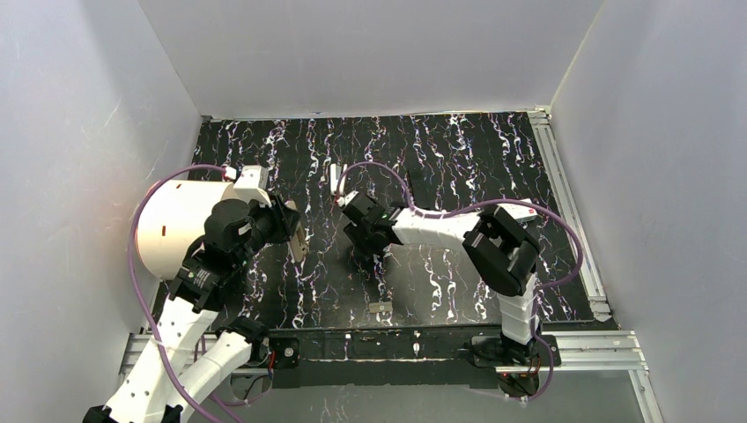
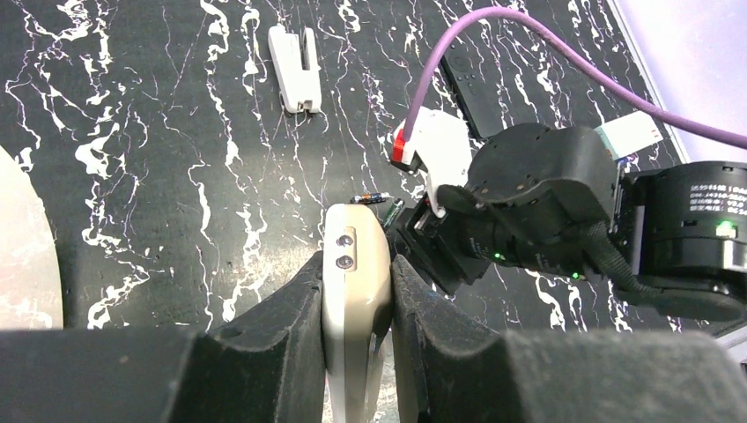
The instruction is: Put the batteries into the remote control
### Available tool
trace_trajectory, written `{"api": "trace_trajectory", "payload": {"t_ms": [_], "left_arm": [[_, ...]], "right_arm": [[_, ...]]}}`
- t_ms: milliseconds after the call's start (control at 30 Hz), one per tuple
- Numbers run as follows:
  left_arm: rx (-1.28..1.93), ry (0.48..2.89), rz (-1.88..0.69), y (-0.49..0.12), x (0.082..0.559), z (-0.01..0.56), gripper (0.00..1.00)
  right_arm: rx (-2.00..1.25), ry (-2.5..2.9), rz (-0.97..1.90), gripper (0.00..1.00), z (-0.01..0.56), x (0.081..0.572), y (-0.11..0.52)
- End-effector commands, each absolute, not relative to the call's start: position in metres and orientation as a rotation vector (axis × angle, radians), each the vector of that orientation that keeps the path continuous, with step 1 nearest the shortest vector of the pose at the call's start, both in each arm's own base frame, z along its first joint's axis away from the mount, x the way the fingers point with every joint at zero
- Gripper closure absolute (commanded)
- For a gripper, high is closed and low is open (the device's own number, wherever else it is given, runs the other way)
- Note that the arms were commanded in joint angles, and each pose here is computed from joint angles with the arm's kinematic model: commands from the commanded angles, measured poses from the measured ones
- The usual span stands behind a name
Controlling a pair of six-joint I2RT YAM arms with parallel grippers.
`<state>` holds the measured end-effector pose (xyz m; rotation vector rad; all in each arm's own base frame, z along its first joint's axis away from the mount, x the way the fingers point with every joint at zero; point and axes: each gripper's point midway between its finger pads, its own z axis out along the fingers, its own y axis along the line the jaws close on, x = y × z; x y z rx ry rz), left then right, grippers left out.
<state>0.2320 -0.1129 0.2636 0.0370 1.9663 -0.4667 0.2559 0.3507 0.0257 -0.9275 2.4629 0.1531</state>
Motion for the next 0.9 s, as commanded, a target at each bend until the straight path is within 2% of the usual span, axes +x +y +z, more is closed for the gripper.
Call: {"api": "trace_trajectory", "payload": {"t_ms": [0,133,367,533,700,867], "left_arm": [[0.036,1.928,-0.46,-0.109,0.231,0.28,1.0],[0.036,1.929,-0.461,-0.109,0.23,0.28,1.0],[0.023,1.929,-0.474,-0.111,0.231,0.281,1.0],[0.03,1.939,-0.486,-0.114,0.232,0.281,1.0],[0.021,1.94,-0.498,-0.115,0.232,0.281,1.0],[0.021,1.947,-0.499,-0.116,0.232,0.279,1.0]], "right_arm": [[-1.211,2.489,0.228,0.41,0.021,0.233,0.327],[-1.034,2.52,0.267,0.37,0.038,0.247,0.336],[-0.403,2.615,0.432,0.24,0.055,0.262,0.372],[-0.095,2.564,0.463,0.24,0.061,0.285,0.385],[0.022,2.53,0.276,0.25,0.055,0.308,0.374],[0.01,2.545,0.174,0.28,0.041,0.314,0.371]]}}
